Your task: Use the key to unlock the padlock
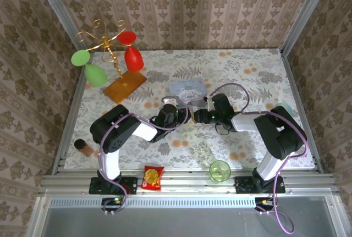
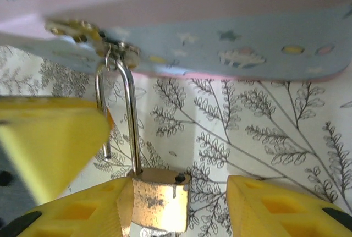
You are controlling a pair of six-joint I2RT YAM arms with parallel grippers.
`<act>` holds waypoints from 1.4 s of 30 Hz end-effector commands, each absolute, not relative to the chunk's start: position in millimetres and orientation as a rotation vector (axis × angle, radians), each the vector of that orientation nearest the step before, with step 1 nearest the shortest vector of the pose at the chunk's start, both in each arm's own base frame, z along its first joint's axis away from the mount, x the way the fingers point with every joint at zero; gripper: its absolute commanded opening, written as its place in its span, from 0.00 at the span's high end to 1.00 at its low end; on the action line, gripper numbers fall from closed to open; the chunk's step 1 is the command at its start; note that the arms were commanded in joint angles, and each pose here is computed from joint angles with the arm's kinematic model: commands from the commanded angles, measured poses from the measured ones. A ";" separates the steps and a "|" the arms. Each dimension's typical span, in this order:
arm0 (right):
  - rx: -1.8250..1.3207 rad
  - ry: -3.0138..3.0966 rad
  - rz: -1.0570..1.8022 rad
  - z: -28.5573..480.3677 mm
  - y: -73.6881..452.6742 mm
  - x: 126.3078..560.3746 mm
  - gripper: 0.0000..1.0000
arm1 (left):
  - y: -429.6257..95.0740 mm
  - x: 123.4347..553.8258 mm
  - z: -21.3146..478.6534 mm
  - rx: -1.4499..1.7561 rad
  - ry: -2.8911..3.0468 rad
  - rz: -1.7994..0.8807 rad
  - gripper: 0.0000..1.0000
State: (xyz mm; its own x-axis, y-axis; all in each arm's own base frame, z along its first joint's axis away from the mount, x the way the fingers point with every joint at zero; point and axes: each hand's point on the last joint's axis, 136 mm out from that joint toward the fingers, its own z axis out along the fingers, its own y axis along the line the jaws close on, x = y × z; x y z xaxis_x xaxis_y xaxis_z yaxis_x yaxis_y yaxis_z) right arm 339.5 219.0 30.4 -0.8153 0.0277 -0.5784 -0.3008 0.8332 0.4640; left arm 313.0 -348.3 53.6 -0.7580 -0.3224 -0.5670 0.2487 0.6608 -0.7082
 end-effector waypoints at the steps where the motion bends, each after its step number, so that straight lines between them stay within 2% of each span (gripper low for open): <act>1: -0.249 2.447 0.671 28.2 218.8 336.3 0.51 | -342.6 311.3 72.0 -0.074 2.141 -1.077 0.79; 13: -0.284 2.512 0.521 13.6 229.4 330.9 0.49 | -315.3 306.6 102.8 -0.063 2.099 -0.995 0.78; 17: -0.246 2.533 0.442 8.1 219.3 333.4 0.55 | -312.0 306.0 102.6 -0.074 2.091 -0.998 0.78; 24: -0.165 2.571 0.383 -1.9 209.5 333.6 0.57 | -306.9 309.1 110.3 -0.038 2.076 -0.957 0.78; 28: -0.054 2.597 0.364 -10.8 203.8 332.8 0.64 | -307.4 313.7 131.8 0.083 2.059 -0.850 0.77; 34: 0.107 2.603 0.411 -17.3 201.1 326.6 0.66 | -327.8 335.4 164.8 0.423 2.026 -0.622 0.73; 38: 0.131 2.615 0.393 -18.8 203.9 323.3 0.66 | -352.3 357.7 152.0 0.608 2.075 -0.596 0.71; 42: 0.153 2.620 0.365 -17.0 205.2 320.4 0.66 | -361.9 382.5 126.5 0.650 2.118 -0.564 0.71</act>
State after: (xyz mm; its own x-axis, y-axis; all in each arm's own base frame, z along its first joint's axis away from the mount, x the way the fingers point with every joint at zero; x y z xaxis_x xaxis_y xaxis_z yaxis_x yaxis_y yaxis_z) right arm 339.3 230.2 21.7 -0.8311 0.1570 -0.5334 -0.0764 0.9180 0.3891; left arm 385.5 -366.8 182.7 -0.4626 0.0631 -0.8843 0.5806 0.7754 -0.2484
